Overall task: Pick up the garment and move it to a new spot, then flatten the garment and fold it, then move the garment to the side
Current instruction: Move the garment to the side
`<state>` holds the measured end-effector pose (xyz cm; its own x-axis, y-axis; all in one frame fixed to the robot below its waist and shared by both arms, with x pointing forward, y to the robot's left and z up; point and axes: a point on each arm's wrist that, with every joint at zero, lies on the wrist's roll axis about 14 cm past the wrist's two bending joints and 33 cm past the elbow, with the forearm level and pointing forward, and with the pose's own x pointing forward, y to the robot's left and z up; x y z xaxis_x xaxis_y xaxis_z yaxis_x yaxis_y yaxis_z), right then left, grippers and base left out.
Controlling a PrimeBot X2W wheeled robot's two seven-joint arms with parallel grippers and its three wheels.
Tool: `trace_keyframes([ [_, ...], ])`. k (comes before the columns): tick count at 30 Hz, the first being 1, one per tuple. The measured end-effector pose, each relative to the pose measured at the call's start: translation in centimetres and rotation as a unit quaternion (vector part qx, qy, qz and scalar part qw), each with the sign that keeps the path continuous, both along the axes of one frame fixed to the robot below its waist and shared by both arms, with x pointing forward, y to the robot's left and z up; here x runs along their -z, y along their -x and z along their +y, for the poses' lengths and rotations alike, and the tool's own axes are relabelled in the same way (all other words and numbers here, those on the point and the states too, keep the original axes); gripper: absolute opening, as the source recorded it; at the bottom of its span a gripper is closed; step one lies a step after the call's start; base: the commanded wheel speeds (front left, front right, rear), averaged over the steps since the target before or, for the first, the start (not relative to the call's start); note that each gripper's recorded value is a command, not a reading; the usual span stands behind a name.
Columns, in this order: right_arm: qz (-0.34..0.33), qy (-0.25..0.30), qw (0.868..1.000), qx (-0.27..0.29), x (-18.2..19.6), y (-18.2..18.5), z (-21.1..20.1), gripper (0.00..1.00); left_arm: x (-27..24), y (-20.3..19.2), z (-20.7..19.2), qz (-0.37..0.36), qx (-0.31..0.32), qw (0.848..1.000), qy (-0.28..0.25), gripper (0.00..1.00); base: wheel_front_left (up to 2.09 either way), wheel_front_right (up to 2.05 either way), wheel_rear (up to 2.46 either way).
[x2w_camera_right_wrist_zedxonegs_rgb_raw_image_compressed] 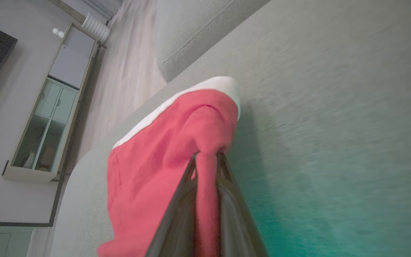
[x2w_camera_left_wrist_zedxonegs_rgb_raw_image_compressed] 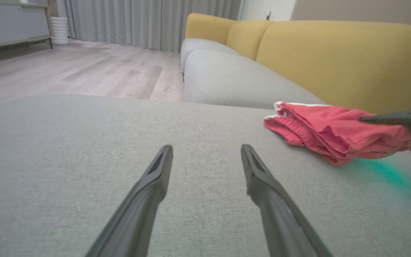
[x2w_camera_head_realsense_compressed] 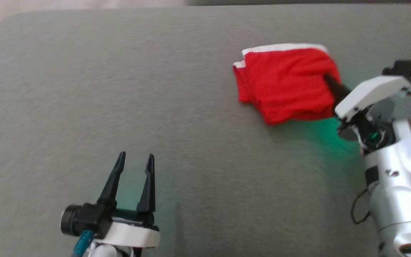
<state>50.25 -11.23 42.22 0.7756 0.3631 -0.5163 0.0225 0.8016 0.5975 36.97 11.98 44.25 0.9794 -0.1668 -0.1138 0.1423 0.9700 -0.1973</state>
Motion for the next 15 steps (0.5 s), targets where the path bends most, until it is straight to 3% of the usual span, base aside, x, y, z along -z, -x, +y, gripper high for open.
trace_keyframes([
  [4, -0.054, 0.067, 0.995, 0.045, -2.7, -0.3, -6.9, 0.00, -0.3, -2.4, -3.8, -0.017, 0.069, 0.997, 0.002, 1.00, 0.00, 0.00, 0.00],
  [8, -0.087, 0.159, 0.978, 0.100, -5.3, -0.2, -15.1, 0.00, -0.7, -4.6, -8.2, -0.037, 0.140, 0.989, 0.008, 1.00, 0.00, 0.00, 0.00],
  [15, -0.052, 0.245, 0.956, 0.150, -4.8, 0.2, -23.0, 0.00, 1.2, -6.1, -11.6, -0.023, 0.189, 0.981, 0.022, 1.00, 0.00, 0.00, 0.00],
])
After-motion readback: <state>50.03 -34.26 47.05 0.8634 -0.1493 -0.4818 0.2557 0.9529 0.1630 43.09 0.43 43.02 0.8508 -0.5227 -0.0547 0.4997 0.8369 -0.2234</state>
